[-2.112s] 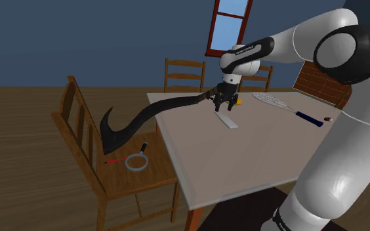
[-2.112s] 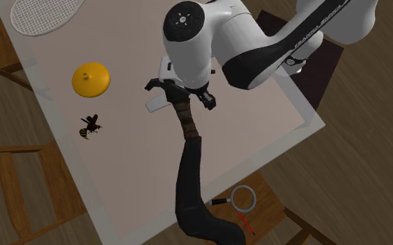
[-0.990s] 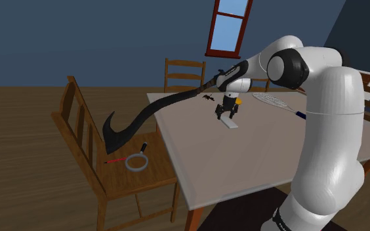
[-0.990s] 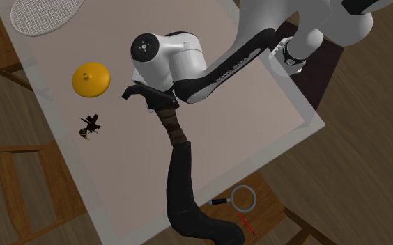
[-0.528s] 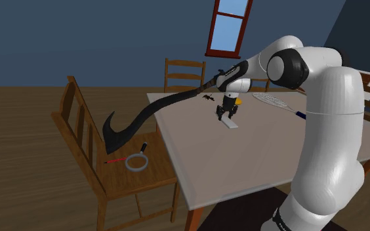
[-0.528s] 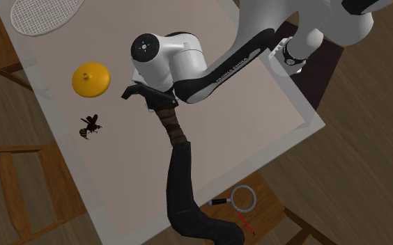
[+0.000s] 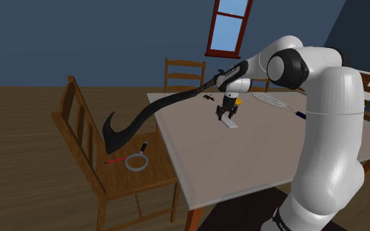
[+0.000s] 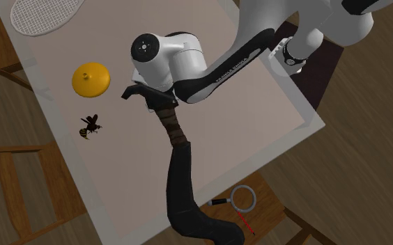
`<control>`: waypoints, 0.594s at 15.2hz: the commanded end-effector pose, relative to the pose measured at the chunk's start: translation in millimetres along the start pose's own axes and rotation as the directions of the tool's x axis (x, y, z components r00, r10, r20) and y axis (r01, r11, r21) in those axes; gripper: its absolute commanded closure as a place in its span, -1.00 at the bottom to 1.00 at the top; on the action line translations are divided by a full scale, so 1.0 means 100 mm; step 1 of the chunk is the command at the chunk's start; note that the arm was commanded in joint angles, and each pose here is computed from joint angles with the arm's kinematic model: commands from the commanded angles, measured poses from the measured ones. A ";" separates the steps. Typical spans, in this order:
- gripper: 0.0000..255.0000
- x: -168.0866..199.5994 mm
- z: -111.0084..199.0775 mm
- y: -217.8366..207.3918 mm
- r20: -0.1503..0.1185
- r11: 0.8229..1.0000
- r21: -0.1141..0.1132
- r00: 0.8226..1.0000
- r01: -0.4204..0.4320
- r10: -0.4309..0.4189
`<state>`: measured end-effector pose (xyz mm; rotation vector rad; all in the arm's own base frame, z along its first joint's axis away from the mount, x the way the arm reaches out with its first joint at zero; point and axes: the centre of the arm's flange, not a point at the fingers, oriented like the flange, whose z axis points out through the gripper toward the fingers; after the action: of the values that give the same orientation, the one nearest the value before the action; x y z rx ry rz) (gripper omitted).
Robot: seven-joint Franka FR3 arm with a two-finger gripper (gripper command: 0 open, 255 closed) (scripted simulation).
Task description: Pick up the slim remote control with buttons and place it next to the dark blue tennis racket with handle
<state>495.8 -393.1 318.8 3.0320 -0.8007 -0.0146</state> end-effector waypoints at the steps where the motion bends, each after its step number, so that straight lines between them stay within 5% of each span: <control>1: 1.00 0.00 -0.05 0.00 0.000 1.000 0.000 1.000 0.000 0.000; 9: 1.00 0.00 -0.47 0.00 0.000 1.000 0.000 1.000 0.000 0.000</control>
<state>494.5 -393.2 361.5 3.0319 -0.8006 -0.0145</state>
